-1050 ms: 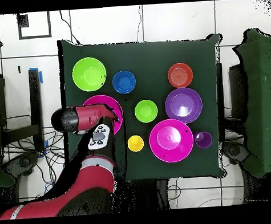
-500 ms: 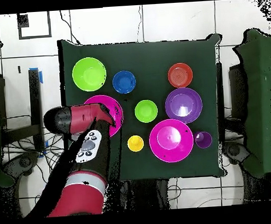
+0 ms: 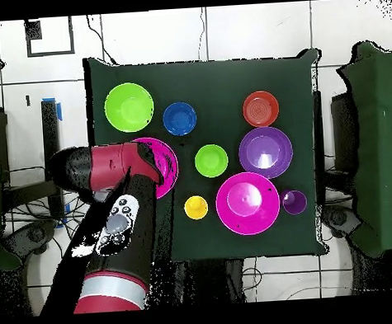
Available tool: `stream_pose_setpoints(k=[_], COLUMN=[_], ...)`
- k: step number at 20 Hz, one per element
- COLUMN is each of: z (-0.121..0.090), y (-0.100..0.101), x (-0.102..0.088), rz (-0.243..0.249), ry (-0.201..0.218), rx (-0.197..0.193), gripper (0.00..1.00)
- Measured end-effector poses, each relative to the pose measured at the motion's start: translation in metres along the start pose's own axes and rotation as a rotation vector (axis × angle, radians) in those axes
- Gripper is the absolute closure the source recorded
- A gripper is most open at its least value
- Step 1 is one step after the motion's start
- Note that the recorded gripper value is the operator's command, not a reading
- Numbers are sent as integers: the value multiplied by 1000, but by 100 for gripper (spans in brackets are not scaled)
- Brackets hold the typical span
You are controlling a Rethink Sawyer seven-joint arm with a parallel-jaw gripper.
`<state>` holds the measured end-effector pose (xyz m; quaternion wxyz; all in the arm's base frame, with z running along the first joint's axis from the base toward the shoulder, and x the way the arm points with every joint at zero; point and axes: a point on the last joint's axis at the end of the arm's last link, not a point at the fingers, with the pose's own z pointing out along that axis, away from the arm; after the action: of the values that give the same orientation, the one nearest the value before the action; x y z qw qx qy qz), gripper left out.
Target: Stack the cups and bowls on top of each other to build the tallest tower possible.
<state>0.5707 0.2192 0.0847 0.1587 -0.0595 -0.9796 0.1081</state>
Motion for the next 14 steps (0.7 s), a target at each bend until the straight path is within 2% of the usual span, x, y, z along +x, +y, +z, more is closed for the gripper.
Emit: stream_pose_setpoints(k=[3, 10, 14], z=[-8, -11, -3], y=[-5, -14, -38], x=[-3, -5, -13], rz=[8, 20, 47], ry=[-16, -27, -62], rx=[1, 8, -4], gripper=[0, 0, 0])
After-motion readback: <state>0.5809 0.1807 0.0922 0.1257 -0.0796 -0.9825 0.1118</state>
